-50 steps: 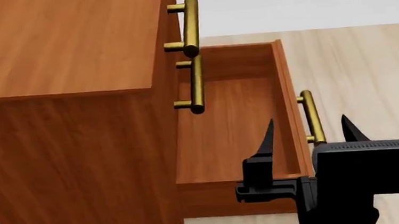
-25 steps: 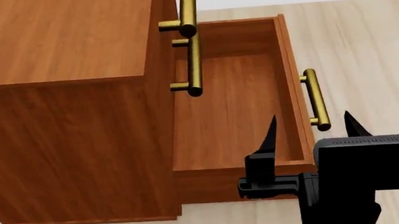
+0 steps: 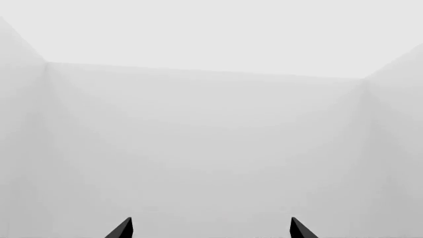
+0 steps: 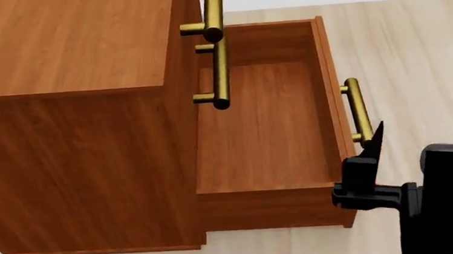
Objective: Close the bottom drawer of the cabinet and open the top drawer.
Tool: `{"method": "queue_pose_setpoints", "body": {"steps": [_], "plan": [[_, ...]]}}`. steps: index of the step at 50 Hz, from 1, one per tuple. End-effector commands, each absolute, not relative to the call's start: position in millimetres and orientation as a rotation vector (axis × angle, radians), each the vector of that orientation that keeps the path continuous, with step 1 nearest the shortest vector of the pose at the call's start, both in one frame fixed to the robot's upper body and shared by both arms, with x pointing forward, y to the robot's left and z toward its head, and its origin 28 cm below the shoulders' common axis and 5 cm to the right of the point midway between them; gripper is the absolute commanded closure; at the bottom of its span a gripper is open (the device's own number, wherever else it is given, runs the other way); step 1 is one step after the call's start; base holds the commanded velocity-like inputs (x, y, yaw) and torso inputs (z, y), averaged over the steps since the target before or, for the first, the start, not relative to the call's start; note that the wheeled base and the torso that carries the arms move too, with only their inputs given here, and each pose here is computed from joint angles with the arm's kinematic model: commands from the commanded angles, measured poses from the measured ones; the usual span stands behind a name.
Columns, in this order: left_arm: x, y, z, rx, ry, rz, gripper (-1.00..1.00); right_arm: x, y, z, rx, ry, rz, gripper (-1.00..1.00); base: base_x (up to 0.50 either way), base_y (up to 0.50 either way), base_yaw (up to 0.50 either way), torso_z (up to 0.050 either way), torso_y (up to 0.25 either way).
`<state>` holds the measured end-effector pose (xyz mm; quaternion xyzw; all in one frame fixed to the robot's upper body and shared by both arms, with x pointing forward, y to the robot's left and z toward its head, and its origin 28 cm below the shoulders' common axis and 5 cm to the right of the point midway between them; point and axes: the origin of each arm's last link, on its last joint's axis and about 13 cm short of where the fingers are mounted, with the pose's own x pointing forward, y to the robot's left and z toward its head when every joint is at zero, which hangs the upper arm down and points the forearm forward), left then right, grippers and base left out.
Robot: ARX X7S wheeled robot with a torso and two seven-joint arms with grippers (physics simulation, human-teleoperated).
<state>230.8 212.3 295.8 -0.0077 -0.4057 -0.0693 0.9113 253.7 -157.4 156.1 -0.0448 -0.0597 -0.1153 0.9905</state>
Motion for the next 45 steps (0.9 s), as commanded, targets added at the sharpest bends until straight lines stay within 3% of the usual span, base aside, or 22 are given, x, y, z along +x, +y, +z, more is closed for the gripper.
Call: {"method": "queue_pose_setpoints", "body": {"steps": [1, 25, 45], "plan": [[231.7, 211.5, 295.4, -0.009, -0.833, -0.145, -1.00, 261.2, -183.1, 149.9, -0.087, -0.082, -0.343, -1.00, 0.00, 0.00, 0.00, 0.000, 0.000], [231.7, 213.2, 294.5, 0.003, -0.828, -0.136, -1.00, 298.2, -210.6, 112.8, -0.042, 0.047, -0.418, -1.00, 0.00, 0.00, 0.00, 0.000, 0.000], [233.8, 213.7, 292.9, 0.009, -0.821, -0.127, -1.00, 336.8, -210.1, 84.2, -0.067, 0.159, -0.408, -1.00, 0.00, 0.00, 0.00, 0.000, 0.000]]}}
